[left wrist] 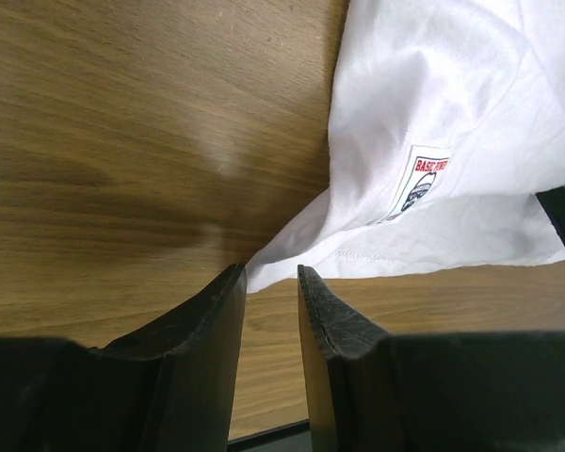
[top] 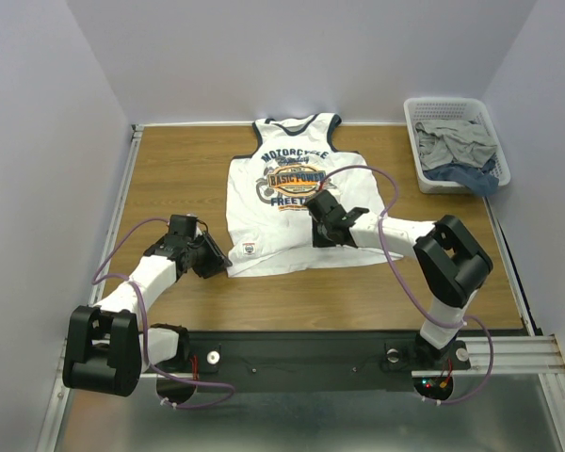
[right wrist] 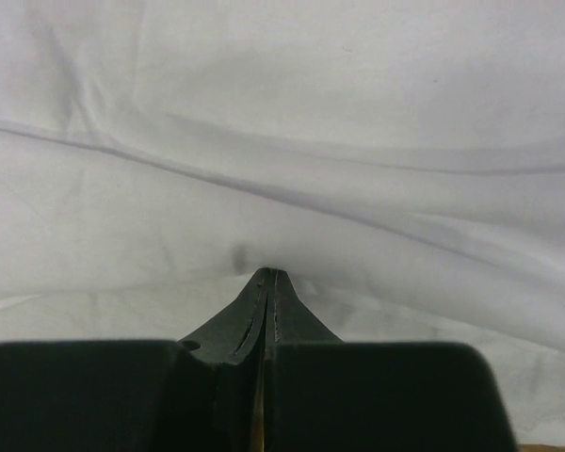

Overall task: Fold and stack the tank tops
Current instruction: Flatten the tank top out

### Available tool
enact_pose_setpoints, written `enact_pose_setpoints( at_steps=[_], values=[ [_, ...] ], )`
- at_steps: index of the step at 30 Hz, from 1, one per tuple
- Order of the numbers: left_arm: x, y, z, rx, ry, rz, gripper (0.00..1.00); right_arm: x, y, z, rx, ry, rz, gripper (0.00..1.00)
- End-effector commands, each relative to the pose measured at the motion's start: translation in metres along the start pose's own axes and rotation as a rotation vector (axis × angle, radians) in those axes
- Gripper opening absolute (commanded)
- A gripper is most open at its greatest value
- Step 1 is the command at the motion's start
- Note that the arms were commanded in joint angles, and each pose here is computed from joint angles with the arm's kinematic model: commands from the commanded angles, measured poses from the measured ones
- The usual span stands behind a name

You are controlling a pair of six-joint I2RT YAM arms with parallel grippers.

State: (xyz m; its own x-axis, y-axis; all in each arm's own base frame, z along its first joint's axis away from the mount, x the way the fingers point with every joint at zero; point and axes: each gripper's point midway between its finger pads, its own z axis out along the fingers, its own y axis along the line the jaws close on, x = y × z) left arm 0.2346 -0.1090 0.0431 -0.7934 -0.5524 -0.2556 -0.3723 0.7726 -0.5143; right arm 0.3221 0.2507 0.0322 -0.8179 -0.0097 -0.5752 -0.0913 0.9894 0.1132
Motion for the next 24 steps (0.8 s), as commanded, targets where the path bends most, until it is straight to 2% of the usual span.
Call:
enact_pose_setpoints(
  at_steps=[1, 4, 8, 15, 24],
  values=[
    [-0.009, -0.009, -0.005, 0.024, -0.034, 0.023, 0.40, -0.033, 0.009, -0.022, -0.027, -0.118, 0.042, 0.00],
    [-0.009, -0.008, -0.005, 0.021, -0.033, 0.022, 0.40, -0.036, 0.011, -0.030, -0.042, -0.124, 0.045, 0.00],
    [-0.009, -0.009, -0.005, 0.022, -0.034, 0.022, 0.40, -0.021, 0.016, -0.033, -0.066, -0.091, 0.017, 0.10],
    [-0.009, -0.008, -0.004, 0.021, -0.035, 0.022, 0.40, -0.001, 0.026, -0.028, -0.087, -0.045, -0.022, 0.21],
    [-0.009, -0.008, -0.004, 0.019, -0.033, 0.022, 0.40, 0.009, 0.057, -0.017, -0.120, -0.016, -0.107, 0.25]
  ],
)
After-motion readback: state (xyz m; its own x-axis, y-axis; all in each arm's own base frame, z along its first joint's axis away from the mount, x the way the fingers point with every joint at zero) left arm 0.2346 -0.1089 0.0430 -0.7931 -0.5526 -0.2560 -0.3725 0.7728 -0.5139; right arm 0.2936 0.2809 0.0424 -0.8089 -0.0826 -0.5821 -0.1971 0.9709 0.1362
